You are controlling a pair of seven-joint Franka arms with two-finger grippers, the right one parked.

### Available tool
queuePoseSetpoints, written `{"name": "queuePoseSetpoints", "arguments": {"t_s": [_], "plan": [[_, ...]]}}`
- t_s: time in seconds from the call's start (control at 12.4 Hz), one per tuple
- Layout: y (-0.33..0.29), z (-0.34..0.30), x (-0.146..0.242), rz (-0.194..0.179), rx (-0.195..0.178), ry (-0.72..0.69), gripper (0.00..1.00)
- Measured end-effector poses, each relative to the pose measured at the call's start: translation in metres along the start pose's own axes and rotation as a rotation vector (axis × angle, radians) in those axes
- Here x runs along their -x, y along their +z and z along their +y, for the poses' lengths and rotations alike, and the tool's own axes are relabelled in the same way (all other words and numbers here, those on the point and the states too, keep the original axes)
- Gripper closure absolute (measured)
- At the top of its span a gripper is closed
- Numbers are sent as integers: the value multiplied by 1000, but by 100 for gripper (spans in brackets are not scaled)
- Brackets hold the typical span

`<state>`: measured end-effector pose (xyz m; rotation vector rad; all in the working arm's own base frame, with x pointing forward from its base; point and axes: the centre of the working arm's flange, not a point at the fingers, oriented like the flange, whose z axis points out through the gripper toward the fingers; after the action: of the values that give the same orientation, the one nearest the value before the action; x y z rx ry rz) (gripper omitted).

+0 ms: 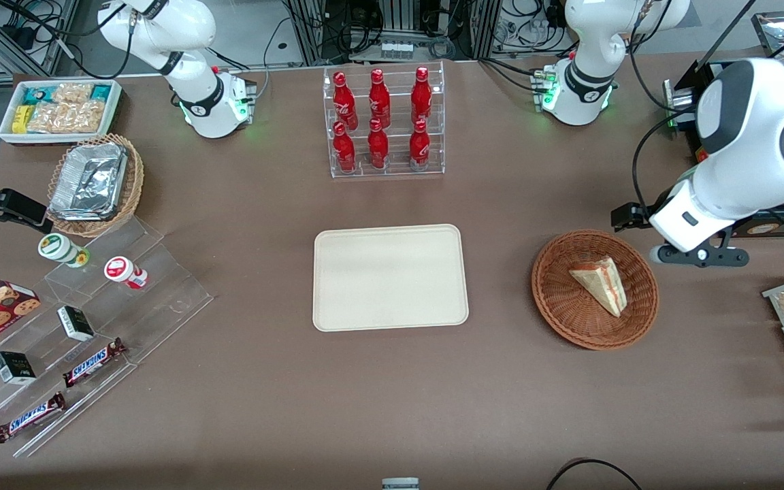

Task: Place sandwich from basket to tray
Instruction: 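Move the open left gripper over the sandwich in the wicker basket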

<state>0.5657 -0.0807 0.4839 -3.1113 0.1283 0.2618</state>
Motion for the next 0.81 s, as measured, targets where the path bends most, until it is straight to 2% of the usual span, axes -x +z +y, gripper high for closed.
{"name": "queuePoseSetpoints", "arguments": {"t_s": [0.65, 0.81], "plan": [[56, -12, -6, -4, 3, -23, 0], [73, -19, -6, -3, 5, -87, 0]]}}
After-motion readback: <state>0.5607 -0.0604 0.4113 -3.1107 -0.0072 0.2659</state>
